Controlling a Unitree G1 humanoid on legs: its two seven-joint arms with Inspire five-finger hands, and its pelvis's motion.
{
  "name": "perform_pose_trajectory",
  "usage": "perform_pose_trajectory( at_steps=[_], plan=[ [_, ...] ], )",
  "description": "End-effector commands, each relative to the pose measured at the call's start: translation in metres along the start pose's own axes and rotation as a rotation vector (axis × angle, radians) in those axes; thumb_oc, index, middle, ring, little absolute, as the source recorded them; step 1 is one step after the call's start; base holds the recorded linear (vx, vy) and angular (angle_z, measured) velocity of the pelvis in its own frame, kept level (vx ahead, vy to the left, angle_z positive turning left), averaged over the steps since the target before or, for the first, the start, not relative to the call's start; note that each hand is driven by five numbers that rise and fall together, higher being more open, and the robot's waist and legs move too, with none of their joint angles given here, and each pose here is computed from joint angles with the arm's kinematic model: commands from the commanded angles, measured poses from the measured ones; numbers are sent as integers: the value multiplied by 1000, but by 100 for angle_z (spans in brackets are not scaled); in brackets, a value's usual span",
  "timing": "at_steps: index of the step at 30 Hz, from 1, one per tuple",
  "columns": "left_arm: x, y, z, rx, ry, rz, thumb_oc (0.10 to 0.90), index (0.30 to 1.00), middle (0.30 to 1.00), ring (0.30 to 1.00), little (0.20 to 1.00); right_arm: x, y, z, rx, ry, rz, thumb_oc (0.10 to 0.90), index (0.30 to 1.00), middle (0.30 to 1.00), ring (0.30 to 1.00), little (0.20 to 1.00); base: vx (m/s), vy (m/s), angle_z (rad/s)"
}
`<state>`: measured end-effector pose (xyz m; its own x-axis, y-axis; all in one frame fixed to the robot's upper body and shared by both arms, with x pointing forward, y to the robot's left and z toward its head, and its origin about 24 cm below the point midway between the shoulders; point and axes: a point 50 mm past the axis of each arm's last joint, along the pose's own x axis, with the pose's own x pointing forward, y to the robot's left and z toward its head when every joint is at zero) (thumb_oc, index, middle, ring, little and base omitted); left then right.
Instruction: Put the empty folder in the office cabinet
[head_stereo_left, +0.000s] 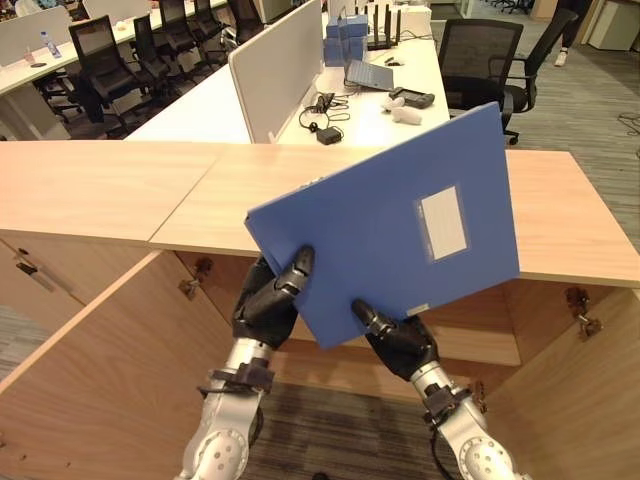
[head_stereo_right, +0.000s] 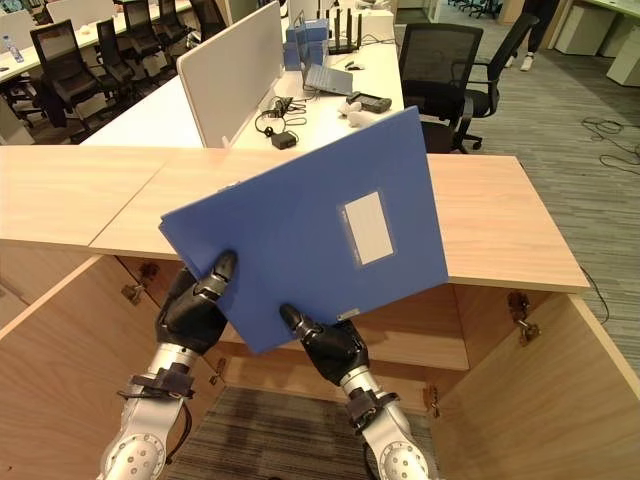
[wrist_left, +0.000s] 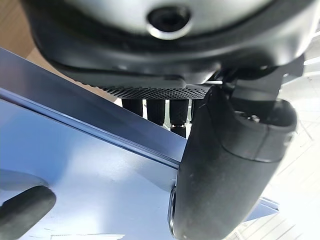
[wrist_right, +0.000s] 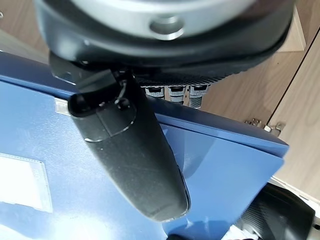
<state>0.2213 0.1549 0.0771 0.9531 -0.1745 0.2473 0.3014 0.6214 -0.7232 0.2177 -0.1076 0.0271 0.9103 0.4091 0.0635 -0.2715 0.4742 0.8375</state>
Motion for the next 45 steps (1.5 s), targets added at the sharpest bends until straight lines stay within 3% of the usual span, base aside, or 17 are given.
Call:
perform_pose_trajectory(
  at_steps=[1,23,24,25,45],
  plan=[
    [16,-15,20,48,-101,-134,400,300,300,300,300,42,79,87,-5,-514,386,800,900,900,900,900,0,0,0],
    [10,3,33,114,-153,-47,400,300,300,300,300,31,68,104,-50,-592,315,800,900,900,900,900,4,-3,1],
    [10,4,34,118,-152,-45,400,300,300,300,300,30,68,105,-51,-598,312,546,519,519,519,519,0,0,0],
    [9,4,33,119,-151,-45,400,300,300,300,300,30,68,105,-51,-597,315,400,300,300,300,300,17,-11,3],
    [10,3,28,114,-139,-44,400,300,300,300,300,32,70,88,-99,-488,332,400,300,300,300,300,2,-1,1]
  ],
)
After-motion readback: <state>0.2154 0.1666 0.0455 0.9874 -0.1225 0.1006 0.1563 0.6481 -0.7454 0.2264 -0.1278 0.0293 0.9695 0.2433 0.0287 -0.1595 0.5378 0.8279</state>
